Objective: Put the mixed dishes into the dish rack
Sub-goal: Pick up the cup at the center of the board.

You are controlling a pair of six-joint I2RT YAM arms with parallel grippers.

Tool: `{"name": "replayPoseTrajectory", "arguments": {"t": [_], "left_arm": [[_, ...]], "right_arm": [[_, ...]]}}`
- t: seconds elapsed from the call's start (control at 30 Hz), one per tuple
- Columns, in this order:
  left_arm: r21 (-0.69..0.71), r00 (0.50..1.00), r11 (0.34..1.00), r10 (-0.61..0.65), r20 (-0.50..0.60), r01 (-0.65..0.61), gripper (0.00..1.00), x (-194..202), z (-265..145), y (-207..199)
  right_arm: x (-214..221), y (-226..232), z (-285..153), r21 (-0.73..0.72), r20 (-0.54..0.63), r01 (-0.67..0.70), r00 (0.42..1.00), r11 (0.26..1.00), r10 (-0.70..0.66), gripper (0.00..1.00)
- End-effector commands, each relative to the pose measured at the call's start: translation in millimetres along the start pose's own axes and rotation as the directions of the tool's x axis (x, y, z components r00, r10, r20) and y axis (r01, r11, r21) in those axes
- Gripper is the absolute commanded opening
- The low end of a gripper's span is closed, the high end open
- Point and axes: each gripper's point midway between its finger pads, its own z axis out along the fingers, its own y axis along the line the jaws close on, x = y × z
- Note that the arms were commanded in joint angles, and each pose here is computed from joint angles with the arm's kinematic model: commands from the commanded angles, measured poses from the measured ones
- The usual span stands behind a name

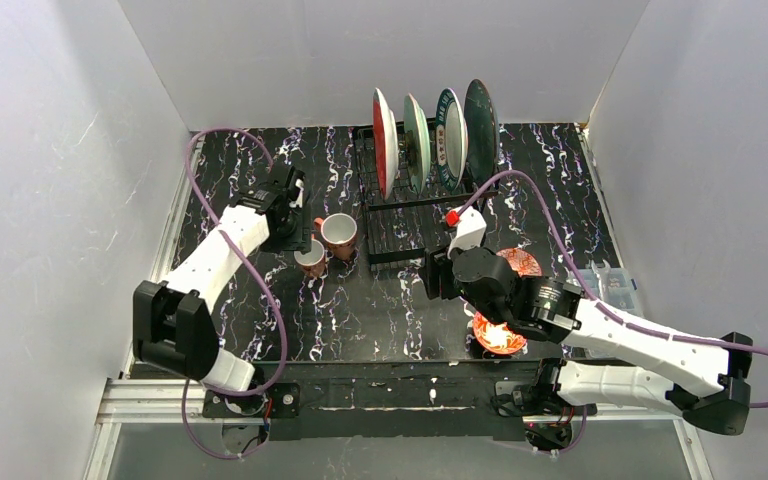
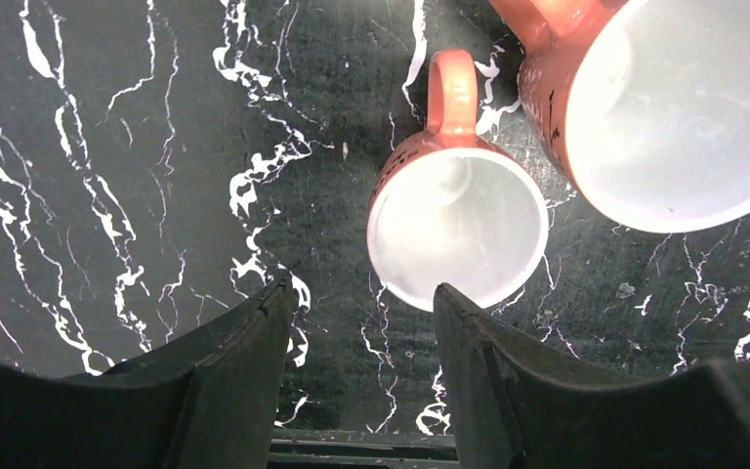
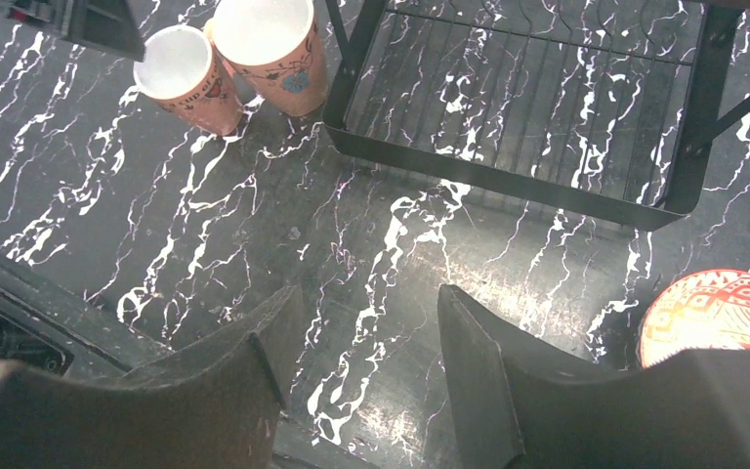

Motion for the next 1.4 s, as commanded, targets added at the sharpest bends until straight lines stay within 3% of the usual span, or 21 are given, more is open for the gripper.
{"name": "replayPoseTrajectory", "arguments": {"t": [0.0, 0.53, 1.13, 1.3, 1.37], "left_arm": [[0.022, 0.999, 0.999, 0.035, 0.022, -0.035, 0.53, -16, 1, -3], [-0.026, 0.991, 0.996, 0.083, -0.102, -0.086, 0.41, -22, 48, -7], [0.002, 0.986, 0.996, 0.09, -0.143, -0.091, 0.13, -12, 60, -11], [0.002, 0.986, 0.996, 0.087, -0.142, -0.088, 0.0, -9, 58, -10], [0.0, 0.987, 0.996, 0.084, -0.136, -0.085, 0.0, -9, 55, -9]], "right_arm": [[-6, 4, -7, -0.04, 0.032, -0.02, 0.999, 0.999, 0.021, 0.61], [2, 4, -8, -0.063, 0.022, -0.023, 0.999, 0.998, 0.025, 0.61], [6, 10, -3, -0.071, 0.003, -0.03, 1.0, 0.997, 0.031, 0.6], [6, 12, -3, -0.078, -0.004, -0.041, 0.999, 0.996, 0.04, 0.59], [5, 14, -4, -0.087, -0.007, -0.046, 0.999, 0.995, 0.046, 0.59]]}}
